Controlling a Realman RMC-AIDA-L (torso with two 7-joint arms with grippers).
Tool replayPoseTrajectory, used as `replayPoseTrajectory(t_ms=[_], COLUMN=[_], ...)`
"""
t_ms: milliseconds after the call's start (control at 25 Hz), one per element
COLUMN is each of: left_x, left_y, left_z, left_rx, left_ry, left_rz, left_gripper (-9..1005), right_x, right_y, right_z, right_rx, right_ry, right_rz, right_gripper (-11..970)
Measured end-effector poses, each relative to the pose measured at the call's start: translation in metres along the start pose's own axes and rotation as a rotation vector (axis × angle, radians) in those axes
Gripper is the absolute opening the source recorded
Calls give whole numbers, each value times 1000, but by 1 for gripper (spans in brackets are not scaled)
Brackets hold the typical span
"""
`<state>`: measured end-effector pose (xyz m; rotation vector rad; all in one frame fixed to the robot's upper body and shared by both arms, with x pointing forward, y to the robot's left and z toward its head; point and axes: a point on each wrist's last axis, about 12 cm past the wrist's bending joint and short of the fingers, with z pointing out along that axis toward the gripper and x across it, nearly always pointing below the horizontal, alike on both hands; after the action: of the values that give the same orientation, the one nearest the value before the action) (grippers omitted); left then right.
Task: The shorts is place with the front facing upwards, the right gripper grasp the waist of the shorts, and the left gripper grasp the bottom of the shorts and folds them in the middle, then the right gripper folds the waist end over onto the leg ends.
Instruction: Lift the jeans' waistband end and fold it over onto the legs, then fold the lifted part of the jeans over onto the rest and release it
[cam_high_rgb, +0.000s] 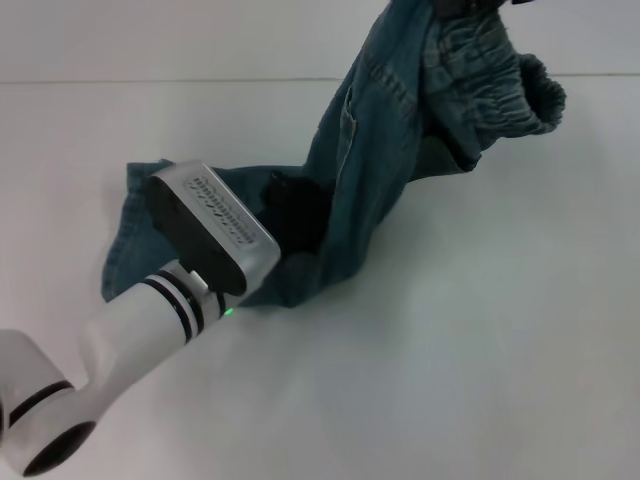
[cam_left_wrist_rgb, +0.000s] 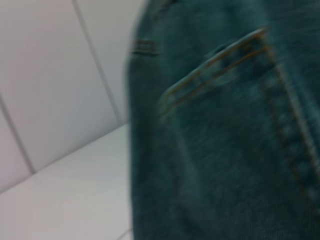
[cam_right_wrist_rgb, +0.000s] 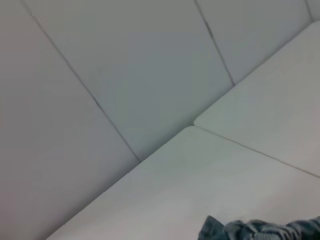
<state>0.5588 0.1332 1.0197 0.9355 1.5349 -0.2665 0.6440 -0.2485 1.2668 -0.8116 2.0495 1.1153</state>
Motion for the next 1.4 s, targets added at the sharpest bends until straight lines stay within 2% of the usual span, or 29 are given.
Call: replayPoseTrajectory(t_ms=[240, 400, 1000, 1160, 1400], left_x=[-10, -15, -21, -19, -6], left_y=[-21, -29, -51, -49, -37], left_z=[4, 5, 3, 0, -18], left_rx=[87, 118, 183, 149, -17], left_ry=[-36, -60, -97, -100, -125], left_rz=[-10, -15, -47, -75, -180], left_gripper=[3, 2, 4, 5, 6], right_x=[-5, -7, 7, 9, 11], right_y=[8, 9, -3, -3, -4], right_z=[17, 20, 14, 13, 13], right_rx=[-24, -28, 4, 5, 0], right_ry=[42, 52, 59, 60, 67], right_rz=[-16, -22, 23, 27, 32], right_gripper=[105, 106, 103, 105, 109])
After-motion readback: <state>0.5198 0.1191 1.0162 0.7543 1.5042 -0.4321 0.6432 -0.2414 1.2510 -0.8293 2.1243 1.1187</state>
